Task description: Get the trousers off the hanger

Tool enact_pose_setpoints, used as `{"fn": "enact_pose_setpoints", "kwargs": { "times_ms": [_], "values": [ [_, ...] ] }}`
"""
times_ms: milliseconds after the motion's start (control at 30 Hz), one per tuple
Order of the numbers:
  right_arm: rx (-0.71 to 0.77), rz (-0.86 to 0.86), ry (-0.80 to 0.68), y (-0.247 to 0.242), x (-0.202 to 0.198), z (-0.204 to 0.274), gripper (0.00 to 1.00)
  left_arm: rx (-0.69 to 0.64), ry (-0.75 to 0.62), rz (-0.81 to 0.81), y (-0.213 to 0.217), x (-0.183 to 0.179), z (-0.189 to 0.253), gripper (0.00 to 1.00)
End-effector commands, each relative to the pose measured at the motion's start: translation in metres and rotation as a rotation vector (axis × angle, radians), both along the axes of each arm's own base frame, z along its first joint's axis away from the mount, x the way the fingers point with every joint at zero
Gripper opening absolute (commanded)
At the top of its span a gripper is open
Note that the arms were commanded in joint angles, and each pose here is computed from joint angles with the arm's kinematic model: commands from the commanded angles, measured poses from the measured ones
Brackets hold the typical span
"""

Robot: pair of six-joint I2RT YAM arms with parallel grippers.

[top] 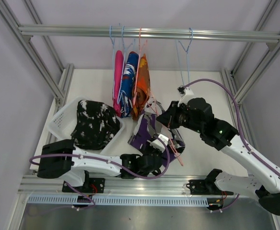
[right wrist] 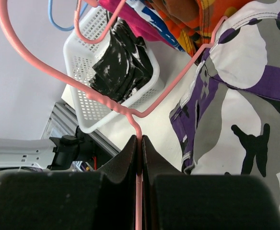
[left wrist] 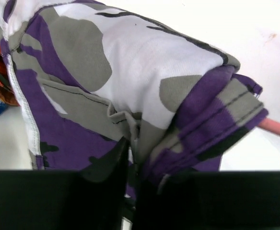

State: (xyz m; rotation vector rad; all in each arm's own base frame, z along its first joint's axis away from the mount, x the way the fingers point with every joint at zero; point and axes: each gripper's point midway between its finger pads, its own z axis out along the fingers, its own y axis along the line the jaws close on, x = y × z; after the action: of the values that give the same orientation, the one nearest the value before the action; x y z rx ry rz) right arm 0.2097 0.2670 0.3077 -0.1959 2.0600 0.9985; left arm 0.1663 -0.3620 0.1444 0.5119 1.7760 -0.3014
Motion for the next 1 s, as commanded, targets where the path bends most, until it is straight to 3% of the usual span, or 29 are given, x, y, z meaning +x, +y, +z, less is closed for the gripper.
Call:
{"fn": "enact_pose_setpoints", "kwargs": {
  "times_ms": [0,33,200,267,467,767,967],
  "values": [
    [0.151,0.015,-0.105,0.004,-0.005,0.048,0.00,-0.028,-0.023,0.004,-0.005,0.008,0.009,0.24],
    [0.136,0.010,-0.095,0.003,-0.004,0.040,0.00,-0.026,-0.030,0.004,-0.006,0.009,0.013,0.10],
    [0.122,0.000,-0.066,0.005,-0.002,0.018,0.00,-0.013,-0.052,0.008,-0.002,0.010,0.026,0.08],
    [0.127,0.005,-0.057,0.006,-0.003,0.012,0.00,-0.006,-0.055,0.011,0.002,0.011,0.027,0.01],
    [0.089,-0.033,-0.032,0.001,0.001,-0.011,0.00,-0.022,-0.061,0.023,0.018,0.007,0.056,0.01],
    [0.064,-0.074,0.020,-0.001,0.008,-0.052,0.00,-0.157,-0.152,-0.017,0.046,-0.004,0.184,0.01],
    [0.072,-0.089,0.040,0.000,0.010,-0.066,0.00,-0.148,-0.221,-0.004,0.068,-0.007,0.227,0.01]
  ]
}}
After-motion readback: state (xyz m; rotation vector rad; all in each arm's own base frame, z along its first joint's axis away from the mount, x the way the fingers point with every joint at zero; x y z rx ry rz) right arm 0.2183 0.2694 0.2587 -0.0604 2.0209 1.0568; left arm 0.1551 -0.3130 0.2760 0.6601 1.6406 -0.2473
